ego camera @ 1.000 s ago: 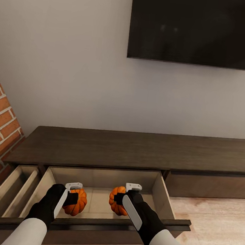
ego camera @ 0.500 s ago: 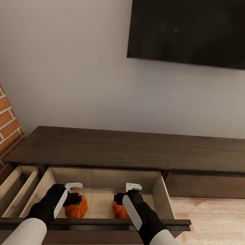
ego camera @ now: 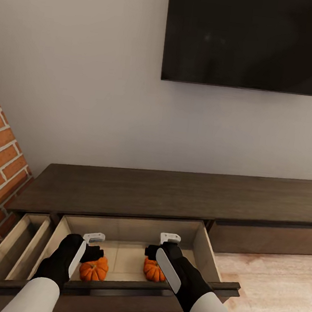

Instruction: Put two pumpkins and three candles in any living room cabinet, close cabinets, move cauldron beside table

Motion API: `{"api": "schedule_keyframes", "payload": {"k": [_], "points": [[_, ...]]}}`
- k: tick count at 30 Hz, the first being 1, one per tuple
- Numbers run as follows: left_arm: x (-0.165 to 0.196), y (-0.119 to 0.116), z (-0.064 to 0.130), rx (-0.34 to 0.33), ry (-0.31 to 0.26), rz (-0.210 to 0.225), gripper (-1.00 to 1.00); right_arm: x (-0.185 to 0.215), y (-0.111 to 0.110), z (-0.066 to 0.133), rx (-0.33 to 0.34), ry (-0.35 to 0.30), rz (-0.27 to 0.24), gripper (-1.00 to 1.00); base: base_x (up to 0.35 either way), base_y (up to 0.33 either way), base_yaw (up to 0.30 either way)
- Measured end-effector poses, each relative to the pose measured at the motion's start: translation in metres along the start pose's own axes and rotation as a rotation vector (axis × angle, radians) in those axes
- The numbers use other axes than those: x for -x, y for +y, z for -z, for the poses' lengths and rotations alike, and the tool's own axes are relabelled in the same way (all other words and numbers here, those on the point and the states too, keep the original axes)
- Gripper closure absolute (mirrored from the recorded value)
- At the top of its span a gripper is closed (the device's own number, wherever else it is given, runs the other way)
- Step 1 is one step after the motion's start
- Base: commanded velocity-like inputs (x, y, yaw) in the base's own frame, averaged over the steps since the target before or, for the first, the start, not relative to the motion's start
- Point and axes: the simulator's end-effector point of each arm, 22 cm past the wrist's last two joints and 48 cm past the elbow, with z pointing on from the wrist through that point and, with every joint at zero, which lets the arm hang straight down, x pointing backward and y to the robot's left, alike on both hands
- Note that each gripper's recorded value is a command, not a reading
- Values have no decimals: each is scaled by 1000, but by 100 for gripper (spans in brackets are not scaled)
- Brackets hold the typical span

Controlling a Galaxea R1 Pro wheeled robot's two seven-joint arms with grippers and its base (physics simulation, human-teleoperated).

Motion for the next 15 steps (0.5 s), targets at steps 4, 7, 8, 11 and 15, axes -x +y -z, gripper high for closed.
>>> {"api": "schedule_keyframes", "payload": {"k": [4, 7, 8, 11, 15], "points": [[1, 0, 8, 0, 16, 1, -100, 7, 3, 7, 10, -2, -4, -100, -43, 0, 0], [4, -1, 14, -1, 20, 2, -100, 12, 4, 13, 11, -3, -4, -100, -6, 0, 0], [5, -1, 16, -1, 20, 2, -100, 13, 4, 14, 11, -3, -4, -100, -2, 0, 0], [9, -2, 22, -1, 21, 2, -100, 17, 4, 20, 12, -1, -5, -100, 0, 0, 0], [13, -2, 29, -1, 21, 3, -100, 23, 5, 26, 13, -1, -5, -100, 0, 0, 0]]}}
